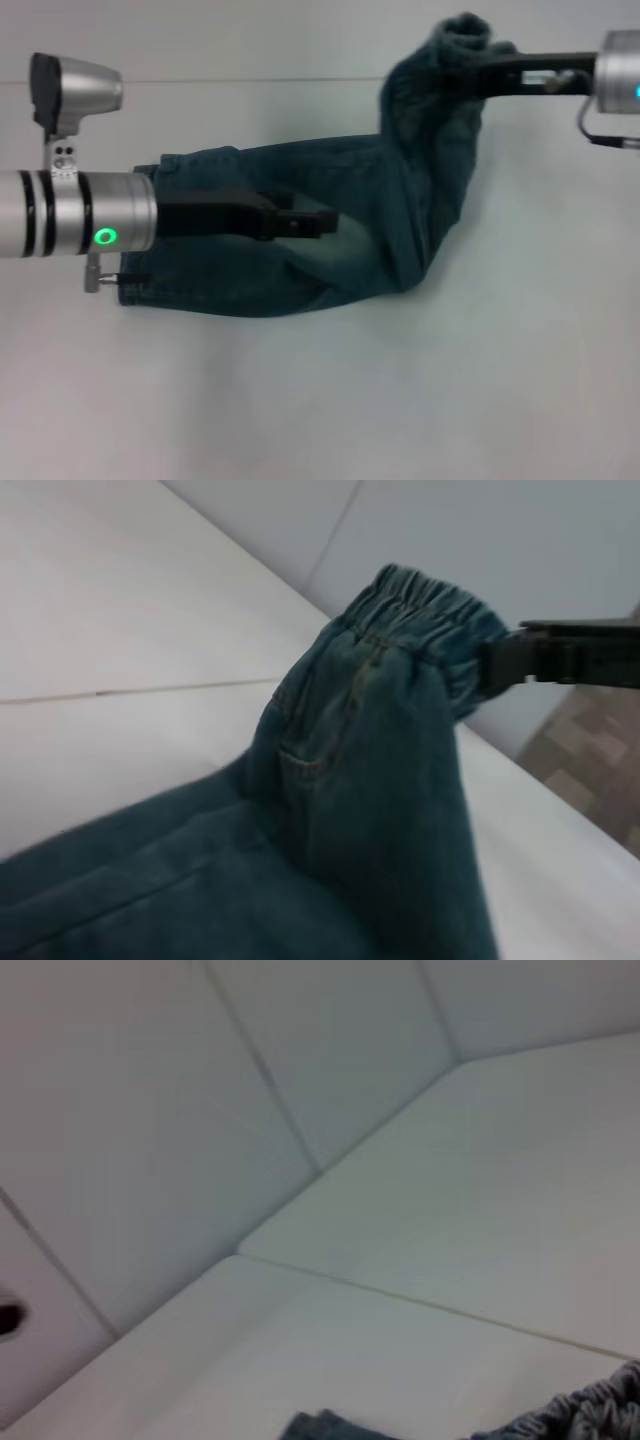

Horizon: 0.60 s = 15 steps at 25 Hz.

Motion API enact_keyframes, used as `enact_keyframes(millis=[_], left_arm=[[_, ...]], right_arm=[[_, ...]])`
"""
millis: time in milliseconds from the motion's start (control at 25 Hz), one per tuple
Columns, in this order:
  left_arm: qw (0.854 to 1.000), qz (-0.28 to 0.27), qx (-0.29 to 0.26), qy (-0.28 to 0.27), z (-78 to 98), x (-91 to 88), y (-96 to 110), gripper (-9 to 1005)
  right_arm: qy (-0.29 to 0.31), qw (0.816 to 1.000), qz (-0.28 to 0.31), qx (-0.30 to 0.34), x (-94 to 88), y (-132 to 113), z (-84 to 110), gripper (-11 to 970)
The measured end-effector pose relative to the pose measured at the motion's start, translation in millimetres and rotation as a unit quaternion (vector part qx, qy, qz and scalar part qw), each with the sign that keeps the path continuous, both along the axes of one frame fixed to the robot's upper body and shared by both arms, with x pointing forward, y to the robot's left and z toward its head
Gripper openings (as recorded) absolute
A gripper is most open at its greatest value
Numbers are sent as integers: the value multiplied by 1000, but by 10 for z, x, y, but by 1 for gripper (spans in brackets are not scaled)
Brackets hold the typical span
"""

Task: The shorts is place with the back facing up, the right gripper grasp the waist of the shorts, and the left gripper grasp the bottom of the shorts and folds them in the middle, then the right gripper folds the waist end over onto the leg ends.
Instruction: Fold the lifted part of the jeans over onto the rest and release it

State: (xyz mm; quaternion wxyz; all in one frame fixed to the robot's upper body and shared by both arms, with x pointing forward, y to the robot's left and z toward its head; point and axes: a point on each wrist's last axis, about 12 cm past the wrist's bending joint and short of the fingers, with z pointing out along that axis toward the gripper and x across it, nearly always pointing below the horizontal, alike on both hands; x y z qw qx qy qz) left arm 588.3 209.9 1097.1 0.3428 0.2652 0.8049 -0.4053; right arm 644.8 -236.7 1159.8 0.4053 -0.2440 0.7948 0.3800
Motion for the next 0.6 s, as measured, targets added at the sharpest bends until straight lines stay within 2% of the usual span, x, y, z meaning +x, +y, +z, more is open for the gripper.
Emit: enact_keyframes(millis=[320,600], left_arm=[[995,92,12,-31,22,-23,478,931],[980,191,25,-55,-23,-53,850,931]], right_arm=[[1,997,79,-22,79,635,163,101],[5,988,138,-66,83,1160,254,113]])
